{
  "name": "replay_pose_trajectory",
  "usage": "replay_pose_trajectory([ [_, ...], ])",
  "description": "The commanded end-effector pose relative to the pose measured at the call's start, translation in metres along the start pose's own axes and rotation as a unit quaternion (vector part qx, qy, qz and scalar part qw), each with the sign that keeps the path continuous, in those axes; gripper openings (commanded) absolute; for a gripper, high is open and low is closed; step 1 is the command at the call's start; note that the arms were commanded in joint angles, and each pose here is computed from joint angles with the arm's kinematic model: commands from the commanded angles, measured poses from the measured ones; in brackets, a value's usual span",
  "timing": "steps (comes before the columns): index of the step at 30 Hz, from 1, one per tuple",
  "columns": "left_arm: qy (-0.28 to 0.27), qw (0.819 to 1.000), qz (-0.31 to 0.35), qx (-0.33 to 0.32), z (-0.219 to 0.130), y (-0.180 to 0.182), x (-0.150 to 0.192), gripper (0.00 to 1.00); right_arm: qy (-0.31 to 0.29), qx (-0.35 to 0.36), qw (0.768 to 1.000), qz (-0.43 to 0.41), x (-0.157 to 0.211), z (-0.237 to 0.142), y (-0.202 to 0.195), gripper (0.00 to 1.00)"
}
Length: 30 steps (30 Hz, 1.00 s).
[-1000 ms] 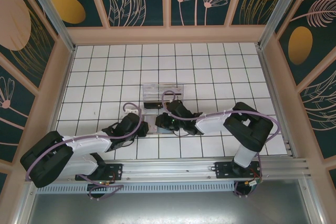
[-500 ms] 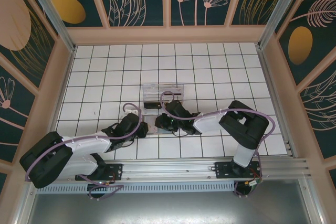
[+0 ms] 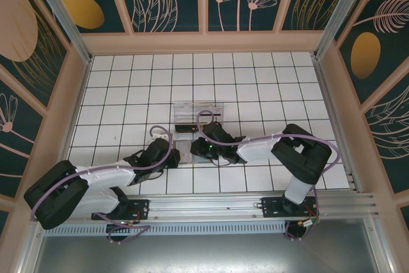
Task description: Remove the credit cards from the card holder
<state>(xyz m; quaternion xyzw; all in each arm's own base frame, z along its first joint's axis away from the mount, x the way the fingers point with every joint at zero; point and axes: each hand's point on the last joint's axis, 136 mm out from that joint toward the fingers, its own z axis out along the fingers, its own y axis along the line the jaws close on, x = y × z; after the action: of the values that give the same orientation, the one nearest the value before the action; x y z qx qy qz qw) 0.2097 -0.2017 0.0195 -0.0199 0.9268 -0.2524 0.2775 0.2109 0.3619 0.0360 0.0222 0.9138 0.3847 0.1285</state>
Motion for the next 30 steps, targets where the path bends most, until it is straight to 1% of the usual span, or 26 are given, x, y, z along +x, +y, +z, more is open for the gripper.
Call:
replay_pose_trajectory([
  [1,0.003,1.0,-0.007,0.005,0.001,0.001,0.003,0.1,0.007,-0.01,1.0,0.002,0.001,0.002,0.0,0.2],
  [4,0.003,1.0,-0.007,0.006,0.0,0.001,0.002,0.1,0.019,-0.016,1.0,-0.001,0.004,0.008,0.004,0.19],
  [16,0.004,1.0,-0.008,0.01,0.0,-0.001,0.002,0.09,0.034,-0.024,0.999,-0.008,0.006,0.016,0.008,0.19],
  [19,0.005,1.0,-0.008,0.009,0.0,-0.001,0.003,0.08,0.032,-0.019,0.999,-0.007,0.006,0.015,0.005,0.14],
  [21,0.004,1.0,-0.008,0.007,-0.001,0.0,0.002,0.05,0.027,-0.017,1.0,-0.003,0.004,0.011,0.003,0.11],
  [25,0.004,1.0,-0.006,-0.007,0.0,0.005,0.003,0.0,0.016,-0.009,1.0,0.001,0.0,0.002,-0.006,0.08],
  [30,0.012,1.0,-0.005,-0.026,0.003,0.012,0.006,0.0,0.006,-0.006,1.0,0.007,-0.003,-0.007,-0.015,0.07],
])
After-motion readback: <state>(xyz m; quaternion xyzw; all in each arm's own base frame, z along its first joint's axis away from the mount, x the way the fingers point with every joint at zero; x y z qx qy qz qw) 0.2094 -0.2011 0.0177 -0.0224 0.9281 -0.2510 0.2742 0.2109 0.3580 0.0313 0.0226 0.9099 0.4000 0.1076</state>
